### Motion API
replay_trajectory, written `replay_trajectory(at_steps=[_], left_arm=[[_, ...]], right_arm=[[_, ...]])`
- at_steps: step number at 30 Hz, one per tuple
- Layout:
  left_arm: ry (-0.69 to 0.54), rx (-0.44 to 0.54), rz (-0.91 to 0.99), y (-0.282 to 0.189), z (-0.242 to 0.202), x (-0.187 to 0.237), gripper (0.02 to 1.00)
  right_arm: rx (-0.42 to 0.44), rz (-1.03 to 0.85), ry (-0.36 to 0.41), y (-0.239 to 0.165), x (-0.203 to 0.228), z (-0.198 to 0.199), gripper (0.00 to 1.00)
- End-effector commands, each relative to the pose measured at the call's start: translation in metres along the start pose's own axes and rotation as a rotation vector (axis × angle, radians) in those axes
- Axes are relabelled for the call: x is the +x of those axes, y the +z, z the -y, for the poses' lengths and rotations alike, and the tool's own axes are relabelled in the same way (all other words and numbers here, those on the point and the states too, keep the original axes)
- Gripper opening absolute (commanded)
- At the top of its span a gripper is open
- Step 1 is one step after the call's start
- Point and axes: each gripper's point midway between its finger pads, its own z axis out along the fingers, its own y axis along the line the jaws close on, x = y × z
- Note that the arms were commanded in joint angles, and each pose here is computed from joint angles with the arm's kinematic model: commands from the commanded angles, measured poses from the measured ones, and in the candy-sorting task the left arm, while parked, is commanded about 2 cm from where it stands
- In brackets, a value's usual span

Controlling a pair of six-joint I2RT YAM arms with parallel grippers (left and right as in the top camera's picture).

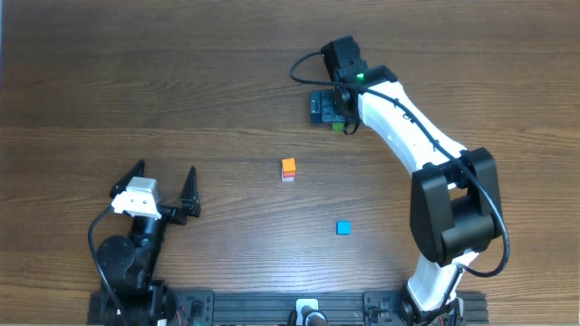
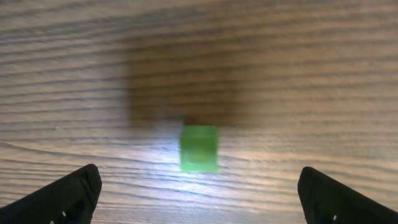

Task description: Stack Cubes

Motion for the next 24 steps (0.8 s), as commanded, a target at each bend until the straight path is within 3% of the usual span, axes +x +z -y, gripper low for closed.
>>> replay_trajectory(at_steps=[1,16,24], left_arm=[[0.014,0.007,0.001,0.0,0.001,0.001,1.0],[0.014,0.007,0.001,0.0,0.001,0.001,1.0],[0.014,0.007,0.001,0.0,0.001,0.001,1.0]], right_arm=[[0.023,-0.02,0.041,0.001,0.0,0.009,0.991],[0.049,-0.154,-0.009,0.034,0.001,-0.015,0.993],[0.07,-0.206,-0.003,0.044,0.011,-0.006,0.919]])
